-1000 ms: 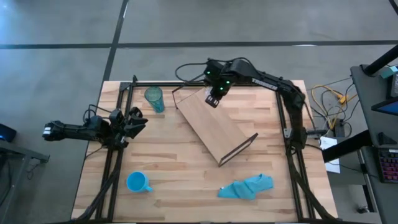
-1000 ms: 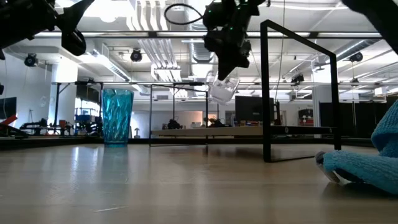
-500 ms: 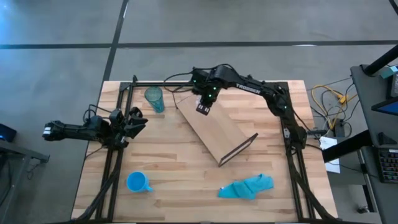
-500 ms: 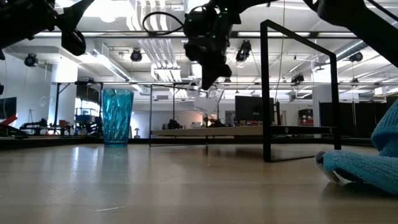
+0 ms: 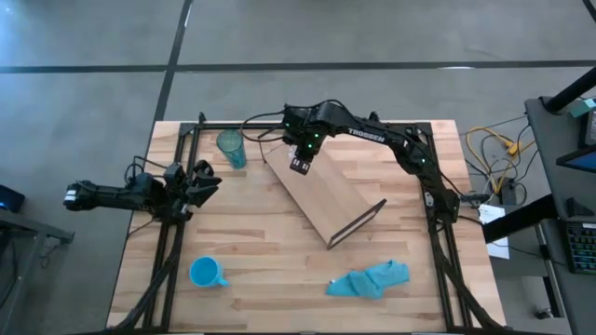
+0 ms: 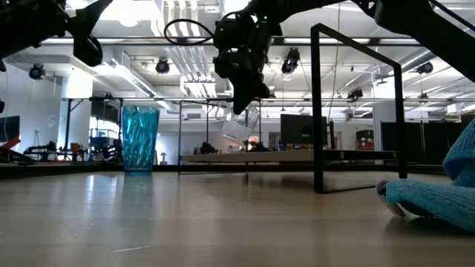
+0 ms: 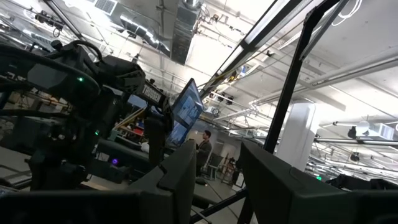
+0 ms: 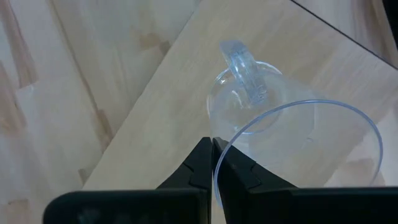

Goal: Stack small to large cups/mugs on shelf
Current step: Put the transparent mug on the shelf

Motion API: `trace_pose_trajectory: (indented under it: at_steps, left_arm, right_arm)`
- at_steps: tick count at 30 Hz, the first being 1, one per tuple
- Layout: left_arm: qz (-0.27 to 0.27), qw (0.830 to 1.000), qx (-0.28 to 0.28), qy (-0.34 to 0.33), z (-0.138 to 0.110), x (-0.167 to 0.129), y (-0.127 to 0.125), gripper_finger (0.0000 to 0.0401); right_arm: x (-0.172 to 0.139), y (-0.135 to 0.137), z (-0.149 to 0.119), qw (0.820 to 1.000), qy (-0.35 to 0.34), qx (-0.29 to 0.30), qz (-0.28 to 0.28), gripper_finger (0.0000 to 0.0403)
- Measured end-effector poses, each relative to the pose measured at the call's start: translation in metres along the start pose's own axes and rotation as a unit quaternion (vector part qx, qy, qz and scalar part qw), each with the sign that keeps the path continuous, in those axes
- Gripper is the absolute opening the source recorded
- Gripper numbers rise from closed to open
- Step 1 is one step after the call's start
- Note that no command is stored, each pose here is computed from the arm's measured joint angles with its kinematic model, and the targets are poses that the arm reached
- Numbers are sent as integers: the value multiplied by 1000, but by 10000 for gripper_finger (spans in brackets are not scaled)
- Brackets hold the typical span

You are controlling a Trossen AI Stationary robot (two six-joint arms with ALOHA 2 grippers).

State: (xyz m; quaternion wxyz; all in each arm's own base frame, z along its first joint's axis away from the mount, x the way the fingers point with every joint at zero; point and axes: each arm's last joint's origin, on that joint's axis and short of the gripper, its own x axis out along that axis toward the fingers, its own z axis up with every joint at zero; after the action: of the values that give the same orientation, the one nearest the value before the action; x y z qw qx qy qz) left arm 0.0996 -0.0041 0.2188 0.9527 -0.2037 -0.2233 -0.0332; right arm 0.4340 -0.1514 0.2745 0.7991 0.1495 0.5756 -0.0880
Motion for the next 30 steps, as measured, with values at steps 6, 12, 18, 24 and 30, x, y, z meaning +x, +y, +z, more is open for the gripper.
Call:
trace_pose_trajectory:
  at_steps: [6,12,18,24,30]
  left_arm:
    - [0,1000,0,0,0,0,0,114]
    - [0,1000,0,0,0,0,0,114]
    - [0,1000,0,0,0,0,0,114]
    - [0,1000,0,0,0,0,0,114]
    - [0,1000,0,0,0,0,0,114]
  right_arm:
    - [2,-1,1,1000,-4,-10,0,9]
    - [7,-2,-1,1000,3,-9,-4,9]
    - [7,-2,0,1000,-2,-10,-4,9]
    - [8,-2,3,1000,-19,-12,-4,9]
    - [9,-2,2,1000,-15,-12,-4,9]
